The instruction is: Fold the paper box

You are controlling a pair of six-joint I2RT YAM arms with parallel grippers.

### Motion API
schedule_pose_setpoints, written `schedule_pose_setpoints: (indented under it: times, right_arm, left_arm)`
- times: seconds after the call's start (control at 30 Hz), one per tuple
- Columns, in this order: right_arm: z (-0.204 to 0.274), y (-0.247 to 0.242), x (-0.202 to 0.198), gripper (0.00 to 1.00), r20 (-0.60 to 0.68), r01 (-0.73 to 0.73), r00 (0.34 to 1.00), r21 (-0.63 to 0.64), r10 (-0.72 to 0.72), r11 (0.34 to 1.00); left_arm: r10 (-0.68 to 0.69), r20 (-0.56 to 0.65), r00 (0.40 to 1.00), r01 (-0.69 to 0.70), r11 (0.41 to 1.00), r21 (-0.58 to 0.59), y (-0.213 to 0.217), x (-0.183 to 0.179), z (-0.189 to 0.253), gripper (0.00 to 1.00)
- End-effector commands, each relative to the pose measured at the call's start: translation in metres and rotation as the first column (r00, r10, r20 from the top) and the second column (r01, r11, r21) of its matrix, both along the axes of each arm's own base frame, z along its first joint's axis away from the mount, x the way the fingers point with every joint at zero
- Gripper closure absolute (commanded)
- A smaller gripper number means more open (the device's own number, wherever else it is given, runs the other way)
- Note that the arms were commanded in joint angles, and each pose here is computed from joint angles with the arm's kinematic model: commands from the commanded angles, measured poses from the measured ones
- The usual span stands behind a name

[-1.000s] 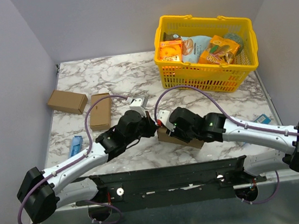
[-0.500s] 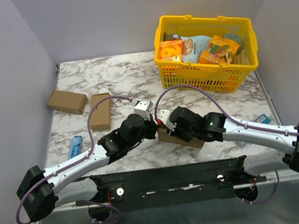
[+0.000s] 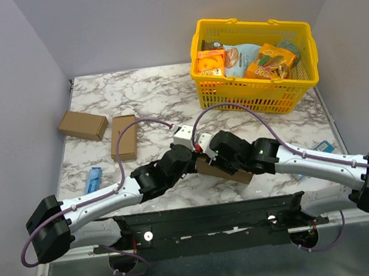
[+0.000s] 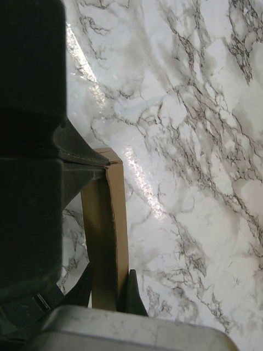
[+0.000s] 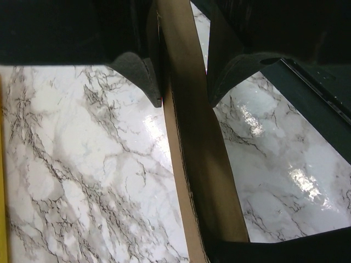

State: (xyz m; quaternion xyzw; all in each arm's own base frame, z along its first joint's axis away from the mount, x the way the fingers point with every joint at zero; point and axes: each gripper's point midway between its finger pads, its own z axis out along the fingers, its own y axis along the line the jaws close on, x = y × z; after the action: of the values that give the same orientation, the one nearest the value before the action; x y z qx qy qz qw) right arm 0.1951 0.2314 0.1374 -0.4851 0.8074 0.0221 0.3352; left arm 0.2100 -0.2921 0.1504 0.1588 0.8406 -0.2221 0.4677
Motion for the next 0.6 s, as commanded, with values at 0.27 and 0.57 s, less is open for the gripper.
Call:
schedule_pose_setpoints:
  times: [0.27, 0.57]
  right_arm:
    - [0.072, -0.012, 0.014, 0.27, 0.058, 0.209, 0.972, 0.239, -0.229, 0.948]
    - [0.068, -0.06, -0.016, 0.26, -0.069, 0.43, 0.902, 0.239, -0.427, 0.87]
  left_arm:
    - [-0.022, -0.168, 0.986, 0.07, 0.955, 0.289, 0.029, -0.039, -0.063, 1.0]
    - [-0.009, -0.153, 0.988, 0.056, 0.951, 0.304, 0.026, -0.035, -0.056, 1.0]
